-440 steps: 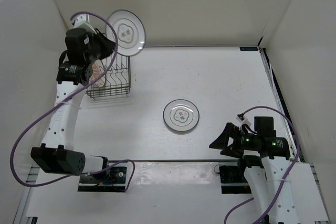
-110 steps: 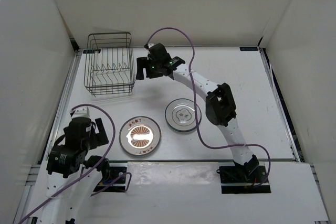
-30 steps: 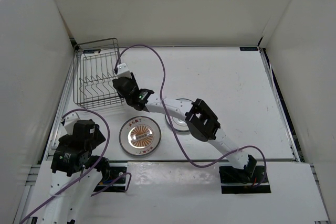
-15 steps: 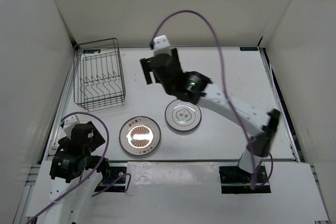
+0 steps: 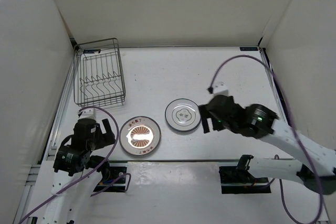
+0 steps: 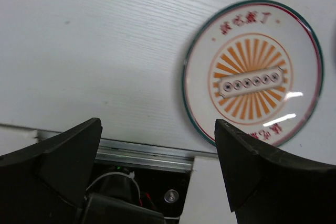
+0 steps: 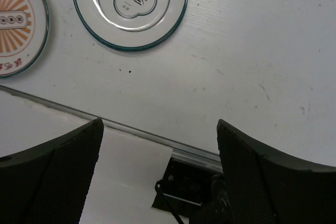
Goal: Unload the plates from the dish rack
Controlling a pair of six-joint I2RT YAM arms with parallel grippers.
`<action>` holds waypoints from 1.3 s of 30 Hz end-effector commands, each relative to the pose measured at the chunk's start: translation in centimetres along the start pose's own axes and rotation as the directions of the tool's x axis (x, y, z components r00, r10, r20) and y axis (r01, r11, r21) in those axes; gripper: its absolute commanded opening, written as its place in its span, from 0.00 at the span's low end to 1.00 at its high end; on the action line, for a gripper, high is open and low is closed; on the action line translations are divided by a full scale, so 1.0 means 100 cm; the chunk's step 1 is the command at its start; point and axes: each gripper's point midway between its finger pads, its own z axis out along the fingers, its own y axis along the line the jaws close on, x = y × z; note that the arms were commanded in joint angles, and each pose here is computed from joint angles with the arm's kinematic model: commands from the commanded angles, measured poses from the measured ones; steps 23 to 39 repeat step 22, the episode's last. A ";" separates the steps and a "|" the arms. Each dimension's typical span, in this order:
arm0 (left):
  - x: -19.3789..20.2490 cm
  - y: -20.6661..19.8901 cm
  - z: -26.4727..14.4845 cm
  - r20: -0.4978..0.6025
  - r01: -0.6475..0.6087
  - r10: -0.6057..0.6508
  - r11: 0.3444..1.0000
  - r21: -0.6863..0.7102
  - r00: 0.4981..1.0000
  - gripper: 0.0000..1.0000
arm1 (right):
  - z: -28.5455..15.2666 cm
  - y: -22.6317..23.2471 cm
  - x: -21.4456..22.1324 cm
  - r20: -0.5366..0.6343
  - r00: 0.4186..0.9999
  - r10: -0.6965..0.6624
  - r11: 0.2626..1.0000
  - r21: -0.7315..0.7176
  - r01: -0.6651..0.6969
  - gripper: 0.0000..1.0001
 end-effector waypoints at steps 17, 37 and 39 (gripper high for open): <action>0.010 -0.081 0.004 0.057 -0.265 0.271 0.842 0.469 0.961 1.00 | 0.018 -0.076 0.070 0.086 0.996 0.020 0.977 0.208 -0.037 0.90; 0.015 -0.082 0.008 0.026 -0.264 0.287 0.838 0.478 0.958 1.00 | 0.028 -0.077 0.074 0.119 0.993 0.009 0.978 0.205 -0.033 0.90; 0.015 -0.082 0.008 0.026 -0.264 0.287 0.838 0.478 0.958 1.00 | 0.028 -0.077 0.074 0.119 0.993 0.009 0.978 0.205 -0.033 0.90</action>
